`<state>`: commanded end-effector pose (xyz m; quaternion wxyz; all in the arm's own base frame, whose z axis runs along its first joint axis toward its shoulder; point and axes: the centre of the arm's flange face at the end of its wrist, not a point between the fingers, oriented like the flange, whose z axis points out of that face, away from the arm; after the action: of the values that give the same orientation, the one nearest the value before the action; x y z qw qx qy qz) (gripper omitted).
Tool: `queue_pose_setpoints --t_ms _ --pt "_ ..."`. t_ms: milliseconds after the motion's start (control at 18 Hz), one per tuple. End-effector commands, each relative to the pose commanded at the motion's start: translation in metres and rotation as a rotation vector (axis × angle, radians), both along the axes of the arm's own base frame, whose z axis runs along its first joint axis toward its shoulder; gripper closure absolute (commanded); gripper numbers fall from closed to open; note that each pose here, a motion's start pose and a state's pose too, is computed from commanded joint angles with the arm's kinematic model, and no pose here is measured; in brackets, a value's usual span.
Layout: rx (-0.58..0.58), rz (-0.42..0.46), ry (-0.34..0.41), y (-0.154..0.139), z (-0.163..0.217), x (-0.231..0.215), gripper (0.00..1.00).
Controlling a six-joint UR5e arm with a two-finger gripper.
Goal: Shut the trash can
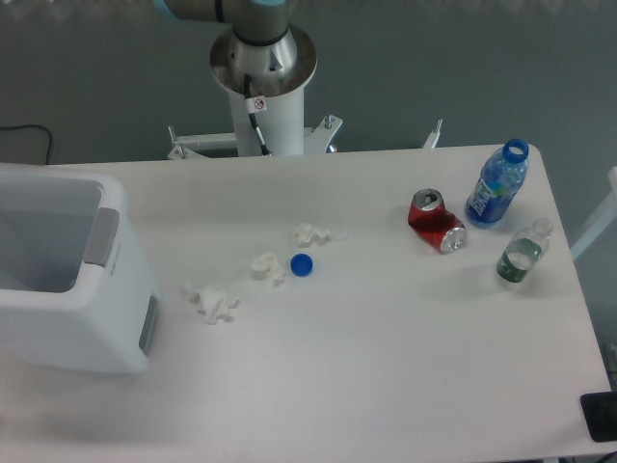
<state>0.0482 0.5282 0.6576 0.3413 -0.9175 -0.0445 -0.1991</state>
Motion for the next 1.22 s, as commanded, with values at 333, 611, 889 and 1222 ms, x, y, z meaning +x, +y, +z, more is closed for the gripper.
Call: queue_pose_setpoints --t_ms 333,611,889,1222 --pt "-0.036 -0.030 -0.003 0.029 -0.020 0.009 0.71" --pt "-0.044 -0.027 0.021 0.036 -0.027 0.016 0.71" --pt "-0.051 -0.007 0.045 0.037 -0.028 0.013 0.71" --pt "-0.049 0.010 0.049 0.034 -0.024 0.013 0.71"
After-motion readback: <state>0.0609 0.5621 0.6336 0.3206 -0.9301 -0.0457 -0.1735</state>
